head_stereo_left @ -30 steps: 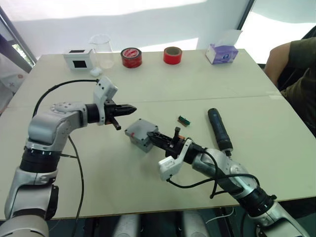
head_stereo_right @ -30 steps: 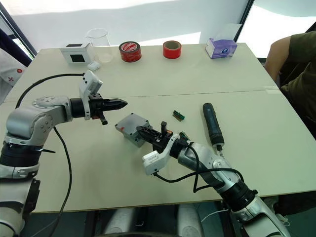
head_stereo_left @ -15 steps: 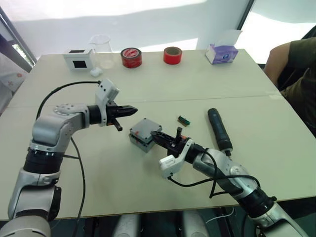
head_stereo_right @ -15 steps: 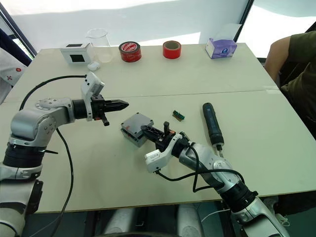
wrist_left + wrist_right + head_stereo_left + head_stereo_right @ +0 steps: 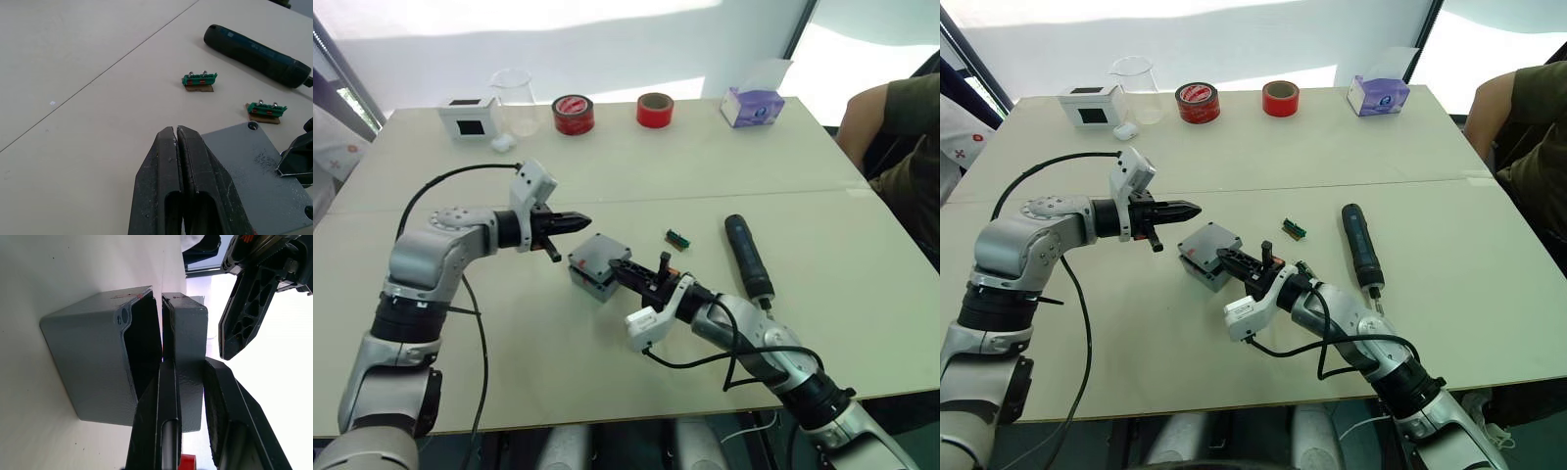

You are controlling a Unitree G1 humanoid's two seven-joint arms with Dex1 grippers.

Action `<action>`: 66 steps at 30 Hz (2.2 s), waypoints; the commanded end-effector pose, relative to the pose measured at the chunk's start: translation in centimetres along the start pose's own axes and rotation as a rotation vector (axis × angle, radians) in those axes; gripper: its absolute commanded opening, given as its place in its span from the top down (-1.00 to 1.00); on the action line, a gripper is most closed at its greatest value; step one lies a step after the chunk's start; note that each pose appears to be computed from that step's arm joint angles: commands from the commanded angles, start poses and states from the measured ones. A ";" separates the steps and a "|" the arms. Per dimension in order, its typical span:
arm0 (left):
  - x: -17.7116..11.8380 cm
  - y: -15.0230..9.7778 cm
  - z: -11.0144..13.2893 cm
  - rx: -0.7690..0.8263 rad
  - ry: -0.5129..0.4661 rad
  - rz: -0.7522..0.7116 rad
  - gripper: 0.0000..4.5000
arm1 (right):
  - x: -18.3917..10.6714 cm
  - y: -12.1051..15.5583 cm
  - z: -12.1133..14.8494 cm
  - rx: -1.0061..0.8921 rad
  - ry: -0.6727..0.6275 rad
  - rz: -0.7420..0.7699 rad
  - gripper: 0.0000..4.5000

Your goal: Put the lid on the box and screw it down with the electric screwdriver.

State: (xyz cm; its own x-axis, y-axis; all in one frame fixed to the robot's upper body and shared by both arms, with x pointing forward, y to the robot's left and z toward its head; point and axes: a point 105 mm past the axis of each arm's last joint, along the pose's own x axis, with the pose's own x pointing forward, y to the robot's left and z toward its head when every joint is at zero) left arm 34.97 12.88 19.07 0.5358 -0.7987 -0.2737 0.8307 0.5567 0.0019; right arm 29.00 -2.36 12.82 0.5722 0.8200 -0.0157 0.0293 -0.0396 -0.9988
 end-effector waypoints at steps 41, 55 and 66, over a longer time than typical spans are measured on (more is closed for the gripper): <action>0.7 -1.3 -0.5 0.114 0.063 -0.052 0.97 | -0.2 -0.4 0.9 -0.044 -0.047 -0.055 0.94; 0.6 -1.4 -0.5 0.114 0.068 -0.057 0.97 | -0.4 -0.6 0.8 -0.053 -0.057 -0.096 0.94; 0.4 -1.6 -1.2 0.117 0.097 -0.073 0.97 | -0.5 1.1 0.6 -0.061 -0.061 -0.045 0.94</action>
State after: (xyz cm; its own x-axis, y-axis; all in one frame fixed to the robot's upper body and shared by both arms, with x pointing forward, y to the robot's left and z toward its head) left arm 34.02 11.90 17.02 0.4618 -0.8006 -0.3818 0.8767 0.4775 0.0592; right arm 28.42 -2.53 11.69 0.5270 0.8497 0.0191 0.0954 -0.0368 -0.9948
